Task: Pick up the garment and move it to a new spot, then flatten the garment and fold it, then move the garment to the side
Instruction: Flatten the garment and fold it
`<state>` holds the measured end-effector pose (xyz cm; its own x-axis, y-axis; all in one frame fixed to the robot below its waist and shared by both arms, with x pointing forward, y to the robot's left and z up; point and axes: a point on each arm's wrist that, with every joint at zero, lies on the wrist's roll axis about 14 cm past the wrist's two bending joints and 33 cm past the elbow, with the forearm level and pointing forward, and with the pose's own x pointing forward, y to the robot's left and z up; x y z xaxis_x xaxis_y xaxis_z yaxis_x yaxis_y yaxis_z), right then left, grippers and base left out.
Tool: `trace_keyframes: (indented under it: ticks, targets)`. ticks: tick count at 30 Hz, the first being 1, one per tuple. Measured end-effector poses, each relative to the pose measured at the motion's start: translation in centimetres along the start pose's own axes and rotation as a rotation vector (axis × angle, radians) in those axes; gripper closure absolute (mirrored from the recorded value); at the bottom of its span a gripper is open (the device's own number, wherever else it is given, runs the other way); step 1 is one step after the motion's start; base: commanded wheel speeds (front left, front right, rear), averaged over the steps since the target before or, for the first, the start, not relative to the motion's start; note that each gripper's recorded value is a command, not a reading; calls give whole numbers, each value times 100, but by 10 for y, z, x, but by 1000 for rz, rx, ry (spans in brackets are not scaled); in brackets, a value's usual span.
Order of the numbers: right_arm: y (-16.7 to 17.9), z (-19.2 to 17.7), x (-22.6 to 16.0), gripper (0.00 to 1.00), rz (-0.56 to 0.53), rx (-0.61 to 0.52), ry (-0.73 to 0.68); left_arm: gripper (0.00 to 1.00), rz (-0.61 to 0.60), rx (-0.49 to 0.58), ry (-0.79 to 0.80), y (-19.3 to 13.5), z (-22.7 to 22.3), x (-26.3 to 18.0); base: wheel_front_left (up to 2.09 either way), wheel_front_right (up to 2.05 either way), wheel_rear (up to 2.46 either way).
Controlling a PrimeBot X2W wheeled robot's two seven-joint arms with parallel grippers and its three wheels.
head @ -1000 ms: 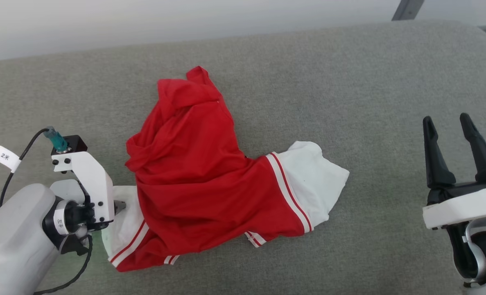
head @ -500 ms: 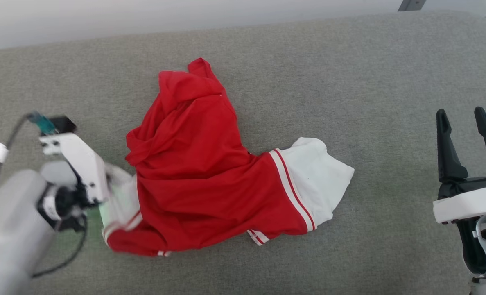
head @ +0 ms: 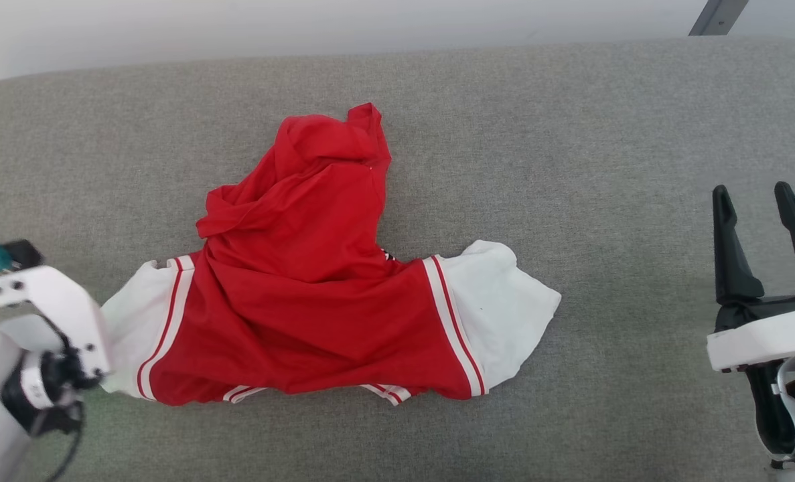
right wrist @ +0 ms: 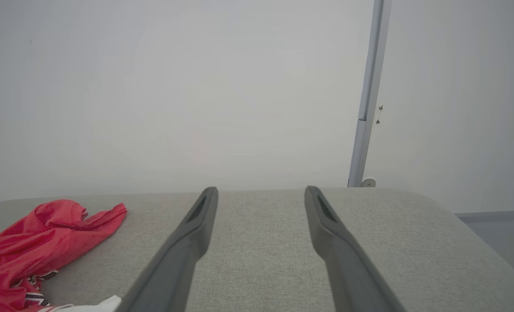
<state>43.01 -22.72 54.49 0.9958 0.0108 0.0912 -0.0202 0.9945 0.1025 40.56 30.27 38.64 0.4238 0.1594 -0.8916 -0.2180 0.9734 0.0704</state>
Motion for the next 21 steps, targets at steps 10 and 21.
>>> trace_keyframes:
  ticks: [10,21]
  targets:
    - [21,-15,3,0,72,5,64,0,-106,-38,-75,-29,-1,-6,0,0,0]
    - [79,-88,-11,0,317,-33,411,0,-186,28,-617,-37,61,-75,0,0,0]
